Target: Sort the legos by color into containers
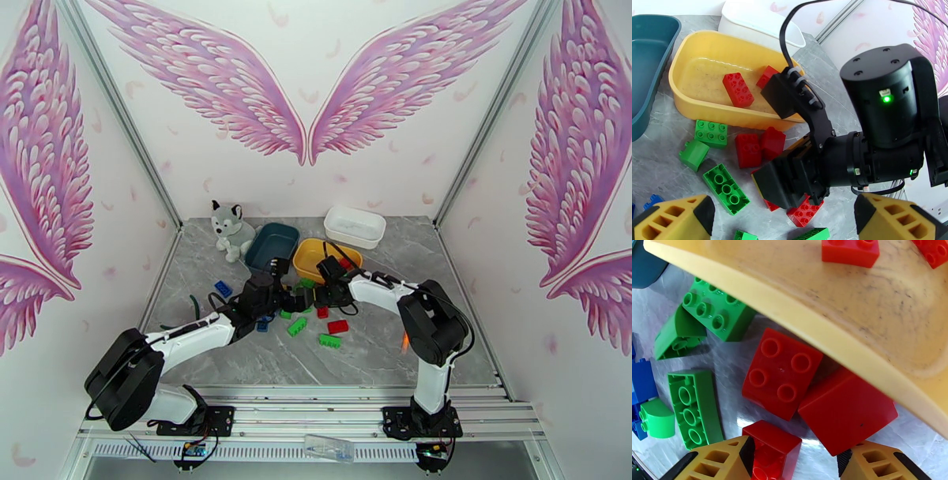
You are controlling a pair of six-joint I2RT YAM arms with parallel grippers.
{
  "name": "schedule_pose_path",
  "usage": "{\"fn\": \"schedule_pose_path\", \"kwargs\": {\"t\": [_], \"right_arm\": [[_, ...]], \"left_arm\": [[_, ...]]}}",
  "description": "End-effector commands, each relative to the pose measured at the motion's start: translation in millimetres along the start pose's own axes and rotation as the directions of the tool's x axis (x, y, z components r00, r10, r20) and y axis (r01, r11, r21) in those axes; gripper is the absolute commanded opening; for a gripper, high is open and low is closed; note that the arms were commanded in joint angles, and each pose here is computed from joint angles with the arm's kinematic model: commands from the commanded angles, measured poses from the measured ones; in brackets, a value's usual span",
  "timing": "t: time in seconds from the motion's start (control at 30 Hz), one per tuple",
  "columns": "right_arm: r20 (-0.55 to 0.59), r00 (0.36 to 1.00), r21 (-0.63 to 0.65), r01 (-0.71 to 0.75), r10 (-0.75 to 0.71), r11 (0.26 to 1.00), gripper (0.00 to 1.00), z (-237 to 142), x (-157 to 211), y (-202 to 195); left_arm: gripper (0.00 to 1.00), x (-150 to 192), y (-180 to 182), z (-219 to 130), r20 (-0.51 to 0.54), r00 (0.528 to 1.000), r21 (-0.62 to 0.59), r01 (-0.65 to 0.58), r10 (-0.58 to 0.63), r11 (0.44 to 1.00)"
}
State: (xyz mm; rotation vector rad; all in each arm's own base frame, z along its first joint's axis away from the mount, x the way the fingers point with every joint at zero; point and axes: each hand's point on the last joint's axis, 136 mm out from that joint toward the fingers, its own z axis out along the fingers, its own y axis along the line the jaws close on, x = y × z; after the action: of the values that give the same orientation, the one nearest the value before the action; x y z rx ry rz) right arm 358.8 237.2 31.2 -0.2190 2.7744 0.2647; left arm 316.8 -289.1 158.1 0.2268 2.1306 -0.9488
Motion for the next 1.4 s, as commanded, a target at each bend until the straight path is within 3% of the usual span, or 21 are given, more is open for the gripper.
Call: {"fn": "schedule_pose_path", "kwargs": {"t": [0.0,0.23,0.47,0.83,1.37], "right_arm": [[0.019,1.0,0.032,-0.005,0.004,0.999,0.59,0.9,-6.1,2.4],[0.033,0.999,0.022,0.008,-0.009,1.0,0.49,-5.6,-6.5,9.7],[0.042,0.999,0.035,0.023,-0.025,0.999,0.59,-9.6,-5.5,13.9],[0.12,0.992,0.026,0.034,-0.037,0.999,0.59,-35.4,-12.1,18.6],[0.022,0.995,0.088,0.091,-0.094,0.992,0.6,-7.1,0.0,24.0]], "left_arm": [[0.99,3.3,1.2,-1.3,-0.012,1.0,0.001,0.01,-0.01,1.0],[0.99,5.0,1.1,0.7,-0.019,1.0,0.006,0.015,-0.015,1.0],[0.99,4.4,2.3,-0.1,-0.018,1.0,-0.001,0.009,-0.009,1.0],[0.99,5.3,2.9,1.3,-0.021,1.0,-0.001,0.01,-0.01,1.0],[0.99,5.0,4.4,1.7,-0.023,1.0,-0.003,0.015,-0.015,1.0]]}}
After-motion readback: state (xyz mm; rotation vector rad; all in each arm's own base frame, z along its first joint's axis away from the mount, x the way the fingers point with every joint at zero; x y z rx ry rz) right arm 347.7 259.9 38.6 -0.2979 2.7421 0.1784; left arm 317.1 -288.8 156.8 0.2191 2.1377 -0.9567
